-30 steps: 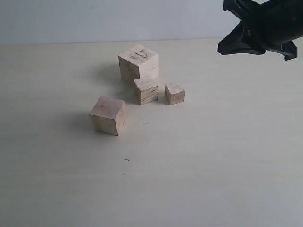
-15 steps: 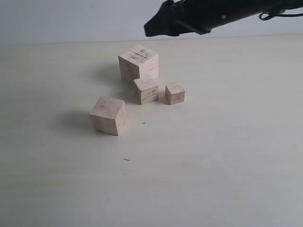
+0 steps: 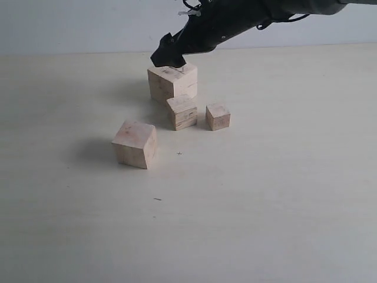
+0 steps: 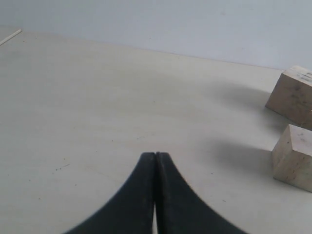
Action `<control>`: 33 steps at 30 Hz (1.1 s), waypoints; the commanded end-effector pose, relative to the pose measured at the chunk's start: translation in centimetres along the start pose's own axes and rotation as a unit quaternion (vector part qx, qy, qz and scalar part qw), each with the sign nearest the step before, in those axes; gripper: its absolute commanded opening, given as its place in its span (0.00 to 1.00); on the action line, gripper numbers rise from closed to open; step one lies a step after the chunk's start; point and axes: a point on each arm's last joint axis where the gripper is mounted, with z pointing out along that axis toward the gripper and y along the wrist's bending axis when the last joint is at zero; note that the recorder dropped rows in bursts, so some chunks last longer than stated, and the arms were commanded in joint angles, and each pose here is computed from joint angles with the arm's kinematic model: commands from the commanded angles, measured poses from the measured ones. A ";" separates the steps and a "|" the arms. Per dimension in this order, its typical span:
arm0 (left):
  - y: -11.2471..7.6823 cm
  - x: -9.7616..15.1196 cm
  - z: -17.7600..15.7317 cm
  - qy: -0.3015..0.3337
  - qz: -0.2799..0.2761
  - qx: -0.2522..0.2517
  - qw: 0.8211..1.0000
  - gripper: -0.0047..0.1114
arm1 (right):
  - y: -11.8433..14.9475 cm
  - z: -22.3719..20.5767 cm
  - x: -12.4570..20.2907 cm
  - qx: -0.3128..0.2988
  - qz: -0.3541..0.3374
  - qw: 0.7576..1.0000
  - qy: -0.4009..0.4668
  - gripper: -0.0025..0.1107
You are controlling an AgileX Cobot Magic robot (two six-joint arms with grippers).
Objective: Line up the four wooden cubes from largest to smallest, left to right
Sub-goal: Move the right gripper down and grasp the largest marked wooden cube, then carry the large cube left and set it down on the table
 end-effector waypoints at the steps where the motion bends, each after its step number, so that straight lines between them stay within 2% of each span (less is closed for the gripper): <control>1: 0.0 0.0 0.0 -0.005 0.000 0.004 1.000 0.04 | -1.5 1.9 -0.6 0.015 -0.003 1.000 -0.010 0.95; 11: 0.0 0.0 0.0 -0.005 0.000 0.004 1.000 0.04 | -2.8 6.3 2.7 0.000 0.030 0.999 0.027 0.95; 16: 0.0 0.0 0.0 -0.005 0.000 0.004 1.000 0.04 | -3.1 6.9 3.9 0.010 -0.006 0.998 0.061 0.95; 33: 0.0 0.0 0.0 -0.005 0.000 0.004 1.000 0.04 | -3.6 6.6 3.4 0.038 -0.025 0.998 0.053 0.94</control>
